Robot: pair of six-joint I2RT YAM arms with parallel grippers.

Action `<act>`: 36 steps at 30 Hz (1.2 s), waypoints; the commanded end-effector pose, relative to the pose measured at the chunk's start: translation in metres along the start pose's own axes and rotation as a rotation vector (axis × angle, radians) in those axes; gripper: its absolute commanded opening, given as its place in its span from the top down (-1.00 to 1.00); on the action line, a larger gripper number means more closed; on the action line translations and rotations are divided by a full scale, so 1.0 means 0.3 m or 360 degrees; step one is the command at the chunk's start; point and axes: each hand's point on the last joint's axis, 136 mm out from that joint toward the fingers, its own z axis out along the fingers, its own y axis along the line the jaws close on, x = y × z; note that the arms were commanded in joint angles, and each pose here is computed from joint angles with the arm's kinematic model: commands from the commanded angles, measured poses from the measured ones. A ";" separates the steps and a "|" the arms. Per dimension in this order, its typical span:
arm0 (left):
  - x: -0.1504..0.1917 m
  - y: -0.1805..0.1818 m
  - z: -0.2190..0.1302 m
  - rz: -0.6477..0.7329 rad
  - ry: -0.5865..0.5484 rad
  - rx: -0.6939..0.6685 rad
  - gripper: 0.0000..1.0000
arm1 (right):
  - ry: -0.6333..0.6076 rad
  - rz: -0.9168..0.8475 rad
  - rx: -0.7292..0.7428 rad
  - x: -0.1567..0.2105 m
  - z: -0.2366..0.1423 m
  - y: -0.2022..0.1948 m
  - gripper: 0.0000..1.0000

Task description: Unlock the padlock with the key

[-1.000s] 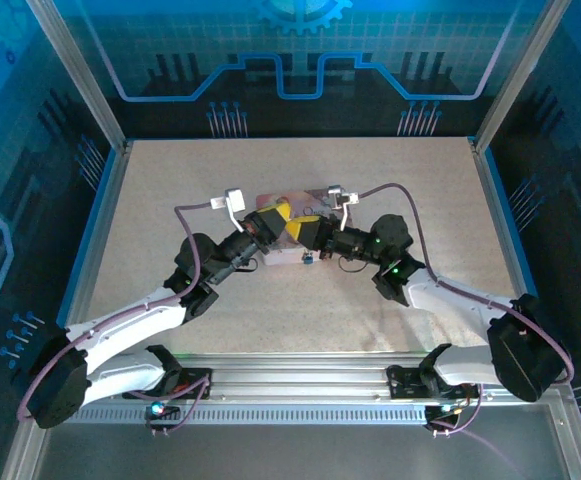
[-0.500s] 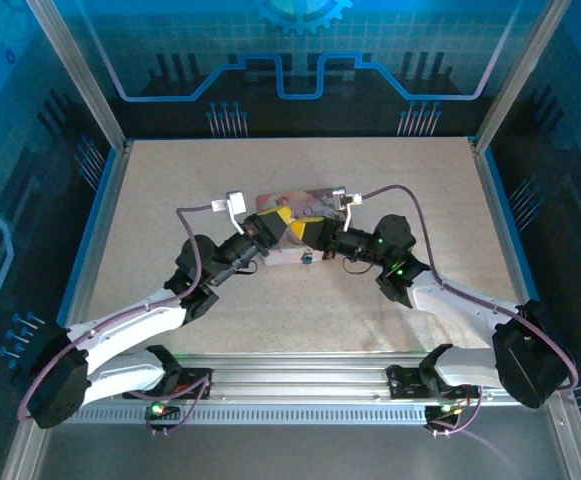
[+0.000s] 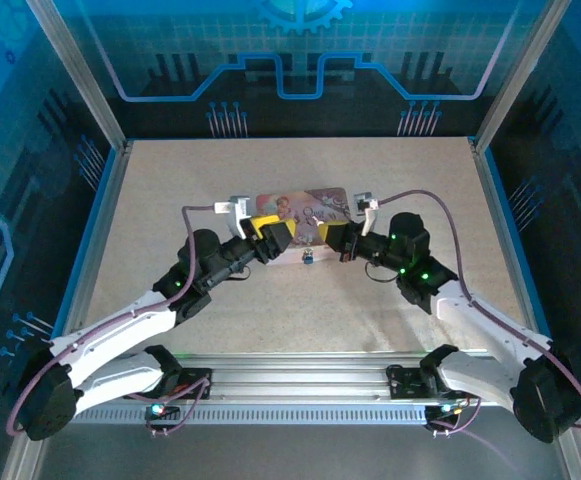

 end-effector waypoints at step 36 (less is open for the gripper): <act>0.342 0.521 0.144 -0.0623 0.0629 -0.0646 -0.75 | 0.0524 0.0475 0.0568 0.196 0.180 -0.595 0.96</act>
